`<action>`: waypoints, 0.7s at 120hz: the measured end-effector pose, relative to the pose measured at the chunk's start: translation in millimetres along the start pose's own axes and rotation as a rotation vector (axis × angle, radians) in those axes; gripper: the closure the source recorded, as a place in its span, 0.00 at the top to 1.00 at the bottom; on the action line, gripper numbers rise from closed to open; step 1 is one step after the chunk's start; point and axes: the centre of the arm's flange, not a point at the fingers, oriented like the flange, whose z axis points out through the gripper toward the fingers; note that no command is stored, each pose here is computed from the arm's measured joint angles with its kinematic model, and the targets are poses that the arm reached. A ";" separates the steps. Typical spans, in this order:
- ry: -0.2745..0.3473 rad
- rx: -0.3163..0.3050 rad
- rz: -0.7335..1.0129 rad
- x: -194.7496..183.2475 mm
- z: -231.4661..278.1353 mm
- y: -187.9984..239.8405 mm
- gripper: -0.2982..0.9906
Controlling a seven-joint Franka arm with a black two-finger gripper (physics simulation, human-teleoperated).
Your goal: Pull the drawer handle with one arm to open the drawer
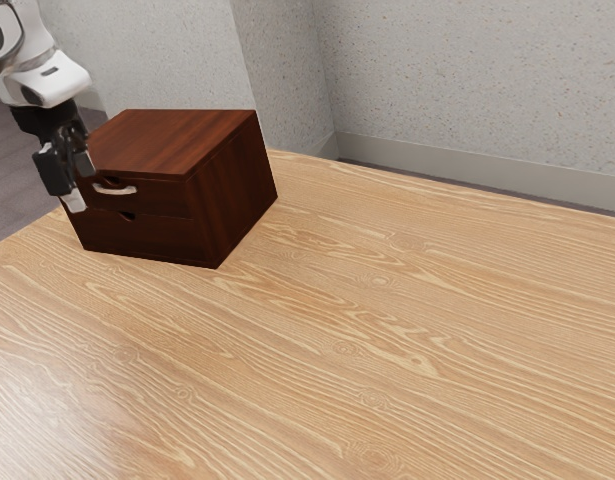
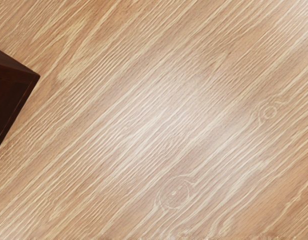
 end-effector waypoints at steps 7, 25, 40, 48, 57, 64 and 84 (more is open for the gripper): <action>-0.007 -0.006 0.040 -7.5 13.2 -13.9 0.77; -0.005 0.014 0.153 -33.4 35.5 -43.1 0.77; 0.010 0.037 0.258 -50.4 53.3 -63.7 0.77; 0.019 0.053 0.317 -53.8 59.5 -71.3 0.77; 0.039 0.070 0.370 -60.1 69.7 -81.7 0.76; 0.067 0.086 0.404 -66.2 78.3 -90.4 0.75; 0.103 0.152 0.513 -70.0 88.2 -106.0 0.66</action>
